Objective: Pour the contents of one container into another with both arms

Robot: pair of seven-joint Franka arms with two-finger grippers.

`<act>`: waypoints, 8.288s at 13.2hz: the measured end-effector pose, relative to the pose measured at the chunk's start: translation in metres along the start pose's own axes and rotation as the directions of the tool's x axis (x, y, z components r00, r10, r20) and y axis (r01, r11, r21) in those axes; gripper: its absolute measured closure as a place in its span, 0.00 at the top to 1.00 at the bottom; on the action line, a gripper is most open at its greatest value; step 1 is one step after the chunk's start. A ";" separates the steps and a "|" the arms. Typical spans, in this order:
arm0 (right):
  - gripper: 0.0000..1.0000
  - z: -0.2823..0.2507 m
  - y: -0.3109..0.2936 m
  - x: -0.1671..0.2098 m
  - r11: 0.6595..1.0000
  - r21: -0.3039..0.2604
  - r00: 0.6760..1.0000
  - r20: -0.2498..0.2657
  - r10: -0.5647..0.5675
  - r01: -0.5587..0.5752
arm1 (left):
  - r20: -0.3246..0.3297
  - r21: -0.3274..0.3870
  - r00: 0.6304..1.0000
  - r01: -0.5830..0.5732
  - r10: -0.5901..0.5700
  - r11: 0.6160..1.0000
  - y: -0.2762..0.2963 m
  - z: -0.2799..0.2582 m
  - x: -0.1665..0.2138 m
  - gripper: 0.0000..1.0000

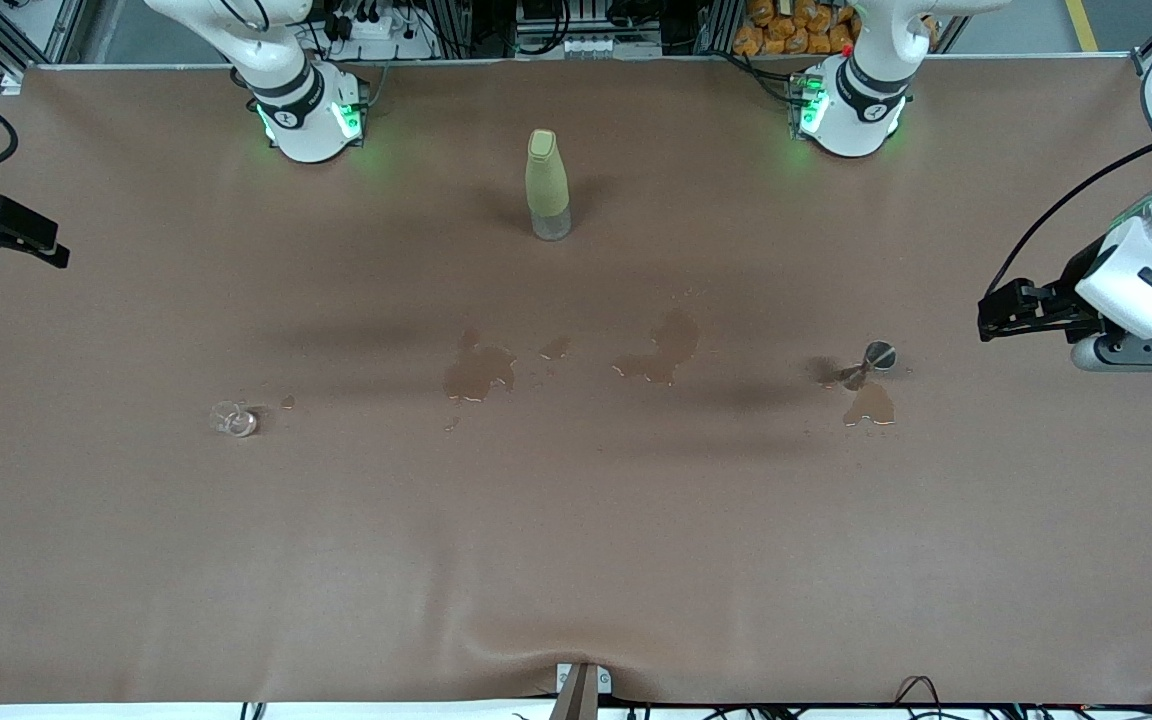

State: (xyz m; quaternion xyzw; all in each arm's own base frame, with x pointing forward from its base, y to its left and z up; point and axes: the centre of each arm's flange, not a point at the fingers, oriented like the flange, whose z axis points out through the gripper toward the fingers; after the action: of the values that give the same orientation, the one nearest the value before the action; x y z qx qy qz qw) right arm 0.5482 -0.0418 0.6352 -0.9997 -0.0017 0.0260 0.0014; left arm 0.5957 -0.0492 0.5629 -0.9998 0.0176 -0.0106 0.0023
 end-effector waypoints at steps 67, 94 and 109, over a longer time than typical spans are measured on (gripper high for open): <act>1.00 0.417 0.193 0.023 0.050 -0.313 -0.192 -0.693 -0.695 0.948 | -0.918 -0.284 0.203 -0.936 0.341 -0.207 -0.127 0.458 -0.043 1.00; 1.00 0.572 0.181 0.000 0.366 -0.194 -0.082 -0.950 -0.300 0.910 | -0.938 -0.181 0.109 -0.964 0.328 -0.196 -0.124 0.447 -0.019 0.21; 0.81 0.583 0.124 0.026 0.377 -0.193 -0.109 -0.966 -0.234 0.906 | -0.993 0.003 -0.008 -0.999 0.119 -0.043 0.101 0.369 0.067 0.21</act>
State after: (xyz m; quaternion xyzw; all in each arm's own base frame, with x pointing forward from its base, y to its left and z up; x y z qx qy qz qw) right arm 0.5439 -0.1643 0.0515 -0.6134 -0.4676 -0.5575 0.3071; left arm 0.6666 -0.1504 0.1945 -0.5035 0.5560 -0.4557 -0.4793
